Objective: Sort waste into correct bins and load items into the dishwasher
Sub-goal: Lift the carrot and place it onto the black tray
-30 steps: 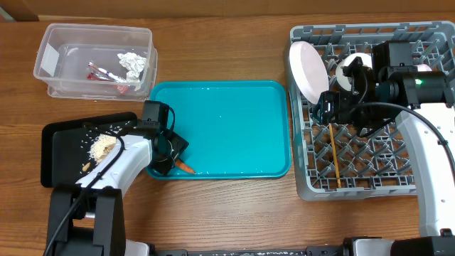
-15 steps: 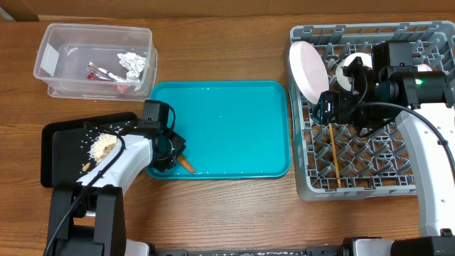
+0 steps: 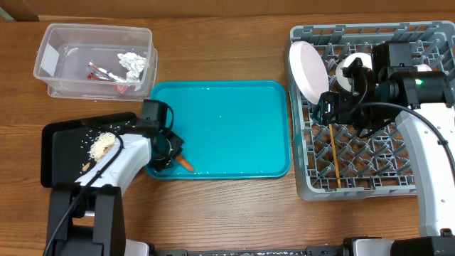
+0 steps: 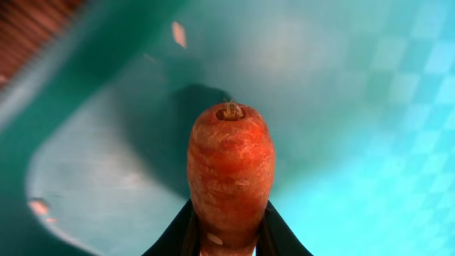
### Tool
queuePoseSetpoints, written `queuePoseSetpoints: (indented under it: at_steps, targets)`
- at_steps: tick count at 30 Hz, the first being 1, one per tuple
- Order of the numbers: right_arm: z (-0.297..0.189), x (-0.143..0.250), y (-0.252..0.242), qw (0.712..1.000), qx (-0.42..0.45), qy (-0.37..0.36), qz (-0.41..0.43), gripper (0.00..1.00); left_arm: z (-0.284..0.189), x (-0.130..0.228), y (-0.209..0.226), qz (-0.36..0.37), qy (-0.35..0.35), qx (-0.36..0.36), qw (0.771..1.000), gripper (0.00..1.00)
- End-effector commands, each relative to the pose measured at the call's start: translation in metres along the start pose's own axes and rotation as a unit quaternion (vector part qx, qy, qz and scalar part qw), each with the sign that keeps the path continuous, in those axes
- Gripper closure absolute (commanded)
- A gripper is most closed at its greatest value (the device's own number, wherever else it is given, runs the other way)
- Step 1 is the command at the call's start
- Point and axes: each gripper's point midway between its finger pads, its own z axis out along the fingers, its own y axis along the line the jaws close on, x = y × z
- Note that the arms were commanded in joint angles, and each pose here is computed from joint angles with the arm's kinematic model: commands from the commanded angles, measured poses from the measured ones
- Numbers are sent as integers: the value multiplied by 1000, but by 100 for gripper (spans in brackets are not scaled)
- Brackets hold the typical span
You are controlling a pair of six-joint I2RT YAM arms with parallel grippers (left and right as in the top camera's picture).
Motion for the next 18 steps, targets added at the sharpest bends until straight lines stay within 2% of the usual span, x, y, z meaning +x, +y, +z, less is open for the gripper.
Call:
queuePoseSetpoints:
  at_steps: [1, 4, 8, 12, 18]
  targets:
    - [-9, -5, 2, 1000, -1, -17, -1, 0, -34, -33, -15, 29, -48, 30, 998, 96]
    - [-9, -5, 2, 1000, 0, -17, -1, 0, -64, -58, -17, 43, -86, 31, 995, 96]
    - [-9, -5, -1, 1000, 8, -18, -1, 0, -103, -93, 2, 42, -148, -6, 988, 96]
    - [-9, -4, -5, 1000, 20, -17, -1, 0, -127, -127, 39, -10, -206, -53, 977, 96]
    - [-9, -3, -5, 1000, 20, -16, 0, 0, -135, -166, 92, -91, -245, -101, 960, 96]
